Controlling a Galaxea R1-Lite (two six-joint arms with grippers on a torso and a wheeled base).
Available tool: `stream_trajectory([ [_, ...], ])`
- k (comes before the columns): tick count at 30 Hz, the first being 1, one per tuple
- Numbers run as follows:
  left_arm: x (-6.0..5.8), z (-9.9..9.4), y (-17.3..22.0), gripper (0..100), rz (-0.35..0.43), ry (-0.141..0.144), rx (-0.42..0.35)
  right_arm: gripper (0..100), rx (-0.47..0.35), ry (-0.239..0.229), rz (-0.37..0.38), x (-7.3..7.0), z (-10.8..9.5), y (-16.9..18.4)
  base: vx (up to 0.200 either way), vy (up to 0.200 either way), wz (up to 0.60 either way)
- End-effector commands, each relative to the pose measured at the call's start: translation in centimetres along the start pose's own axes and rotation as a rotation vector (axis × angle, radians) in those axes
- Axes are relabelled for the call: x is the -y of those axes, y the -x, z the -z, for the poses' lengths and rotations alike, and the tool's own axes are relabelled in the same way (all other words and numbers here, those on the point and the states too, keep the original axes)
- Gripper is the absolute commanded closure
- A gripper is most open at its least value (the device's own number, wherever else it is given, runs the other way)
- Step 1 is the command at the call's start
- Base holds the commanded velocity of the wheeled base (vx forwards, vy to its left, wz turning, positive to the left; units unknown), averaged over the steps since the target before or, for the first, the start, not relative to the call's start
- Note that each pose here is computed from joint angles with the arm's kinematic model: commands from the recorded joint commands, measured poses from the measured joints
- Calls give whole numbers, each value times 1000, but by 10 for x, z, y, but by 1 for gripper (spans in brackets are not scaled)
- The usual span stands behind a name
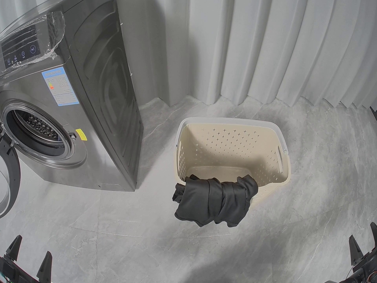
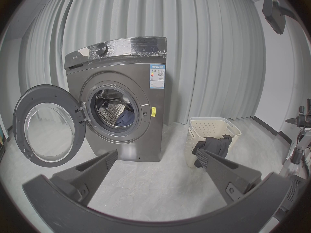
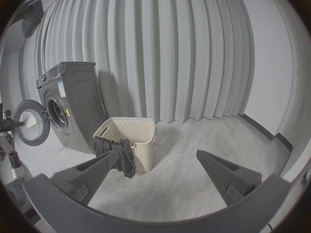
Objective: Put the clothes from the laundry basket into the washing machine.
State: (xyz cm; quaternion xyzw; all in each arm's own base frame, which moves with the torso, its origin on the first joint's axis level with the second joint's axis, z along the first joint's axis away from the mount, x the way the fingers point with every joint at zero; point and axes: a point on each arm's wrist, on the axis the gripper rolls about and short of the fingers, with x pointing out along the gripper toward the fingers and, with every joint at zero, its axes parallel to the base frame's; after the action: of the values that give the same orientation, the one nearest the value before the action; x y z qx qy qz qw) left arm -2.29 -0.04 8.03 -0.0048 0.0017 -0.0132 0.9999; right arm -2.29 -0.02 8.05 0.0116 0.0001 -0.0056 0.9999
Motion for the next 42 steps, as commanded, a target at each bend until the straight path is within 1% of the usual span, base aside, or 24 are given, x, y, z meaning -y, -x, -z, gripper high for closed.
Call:
stream_trajectory([
  [1, 0, 5, 0, 0, 0, 0, -1, 0, -3, -1, 3, 0, 5, 0, 0, 0, 0],
  [3, 0, 5, 0, 0, 0, 0, -1, 0, -3, -1, 1, 0, 5, 0, 0, 0, 0],
  [4, 0, 5, 0, 0, 0, 0, -1, 0, 26, 5, -7, 0, 1, 1, 0, 0, 0],
  [5, 0, 5, 0, 0, 0, 0, -1, 0, 26, 5, -7, 0, 1, 1, 0, 0, 0],
  [7, 0, 5, 0, 0, 0, -2, -1, 0, 144, 7, -11, -1, -23, 7, 0, 0, 0],
  [8, 0, 5, 0, 0, 0, -3, -1, 0, 169, 7, -15, -1, -31, 11, 0, 0, 0],
  [9, 0, 5, 0, 0, 0, -3, -1, 0, 172, 7, -15, -1, -32, 11, 0, 0, 0],
  [10, 0, 5, 0, 0, 1, -6, -1, 0, 178, 9, -18, -1, -40, 15, 0, 0, 0],
  [12, 0, 5, 0, 0, 1, -6, -1, 0, 164, 9, -22, -1, -43, 17, 0, 0, 0],
  [15, 0, 5, 0, 0, 1, -6, -1, 0, 56, 9, -78, -2, -39, 15, 0, 0, 0],
  [18, 0, 5, 0, 0, 1, -8, -1, 0, -111, 0, -121, -3, -38, -2, 0, 0, 0],
  [19, 0, 5, 0, 0, 1, -8, -1, 0, -125, -1, -125, -4, -38, -3, 0, 0, 0],
  [20, 0, 5, 0, 0, 1, -8, -1, 0, -199, -11, -155, -4, -42, -14, 0, 0, 0],
  [23, 0, 5, 0, 0, 1, -8, -1, 0, -295, -65, -261, -8, -51, -35, 0, 0, 0],
  [25, 0, 5, 0, 0, 1, -8, -1, 0, -318, -86, -291, -8, -54, -44, 0, 0, 0],
  [26, 0, 5, 0, 0, 1, -8, -1, 0, -352, -112, -321, -10, -57, -59, 0, 0, 0],
  [27, 0, 5, 0, 0, 1, -8, -1, 0, -383, -127, -325, -10, -58, -72, 0, 0, 0],
  [28, 0, 5, 0, 0, 1, -8, -1, 0, -408, -134, -325, -10, -58, -82, 0, 0, 0],
  [29, 0, 5, 0, 0, 1, -8, -1, 0, -408, -134, -325, -10, -58, -82, 0, 0, 0],
  [30, 0, 5, 0, 0, 1, -8, -1, 0, -464, -143, -321, -10, -55, -104, 0, 0, 0],
  [34, 0, 5, 0, 0, 1, -8, -1, 0, -516, -146, -338, -13, -50, -133, 0, 0, 0],
  [35, 0, 5, 0, 0, 1, -6, -1, 0, -521, -142, -371, -19, -48, -144, 0, 0, 0],
  [38, 0, 5, 0, 0, 1, -8, -1, 0, -536, -158, -397, -27, -45, -159, 0, 0, 0],
  [42, 0, 5, 0, 0, 1, -8, -1, 0, -571, -168, -382, -48, -39, -177, 0, 0, 0],
])
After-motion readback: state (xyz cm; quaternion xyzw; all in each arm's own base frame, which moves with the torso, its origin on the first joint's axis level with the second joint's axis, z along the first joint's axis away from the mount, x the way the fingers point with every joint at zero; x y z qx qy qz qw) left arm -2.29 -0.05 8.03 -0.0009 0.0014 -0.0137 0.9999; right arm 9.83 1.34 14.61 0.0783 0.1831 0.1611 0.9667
